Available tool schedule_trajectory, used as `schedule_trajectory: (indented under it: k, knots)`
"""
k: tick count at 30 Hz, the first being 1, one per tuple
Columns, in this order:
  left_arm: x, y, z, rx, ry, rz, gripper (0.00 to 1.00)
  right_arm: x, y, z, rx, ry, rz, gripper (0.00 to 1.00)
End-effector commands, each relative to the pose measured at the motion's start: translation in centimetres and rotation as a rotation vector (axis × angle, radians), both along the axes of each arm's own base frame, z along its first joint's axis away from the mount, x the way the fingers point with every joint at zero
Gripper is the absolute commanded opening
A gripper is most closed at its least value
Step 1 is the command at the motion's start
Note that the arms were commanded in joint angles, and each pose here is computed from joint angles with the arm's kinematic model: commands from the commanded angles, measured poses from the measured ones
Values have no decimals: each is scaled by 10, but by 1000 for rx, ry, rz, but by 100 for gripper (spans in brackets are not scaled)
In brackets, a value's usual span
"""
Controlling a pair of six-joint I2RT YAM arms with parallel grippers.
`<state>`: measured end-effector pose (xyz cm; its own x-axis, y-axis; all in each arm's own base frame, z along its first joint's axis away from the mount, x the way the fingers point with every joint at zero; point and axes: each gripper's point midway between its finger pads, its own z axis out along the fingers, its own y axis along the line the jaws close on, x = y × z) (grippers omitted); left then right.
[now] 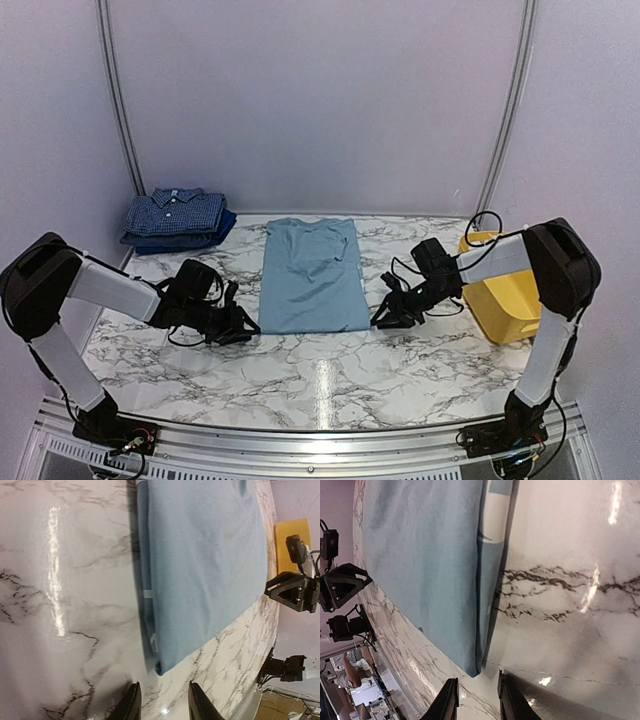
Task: Fold and stack the mixed laundry pile
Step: Smooth out the 2/3-rectangle-folded T-shirt at the center of the board, then pick up the 2/3-rectangle-folded T-shirt from the center of the board.
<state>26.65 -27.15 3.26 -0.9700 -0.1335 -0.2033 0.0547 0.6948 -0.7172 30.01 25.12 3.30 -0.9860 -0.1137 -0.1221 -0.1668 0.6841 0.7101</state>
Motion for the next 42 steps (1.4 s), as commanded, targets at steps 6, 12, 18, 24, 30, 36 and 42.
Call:
schedule_trajectory:
  k: [6,12,18,24,30,36,42]
  knots:
    - [-1,9,-26,132,43,-9,33,-7,15,-23,-71,8,76,29]
    - [1,4,-29,127,43,-24,29,-10,15,-27,-83,8,79,26]
    - [2,3,-33,134,44,-34,22,-13,12,-31,-98,16,77,19]
    - [0,-1,-25,119,26,-52,0,-14,17,-20,-61,5,76,0]
    - [-25,-6,-13,96,34,-86,0,-37,25,-4,-26,11,88,0]
    - [-78,-4,-3,99,62,-113,0,-85,22,10,-14,47,95,0]
    - [-145,8,23,64,80,-155,0,-150,24,39,21,90,122,0]
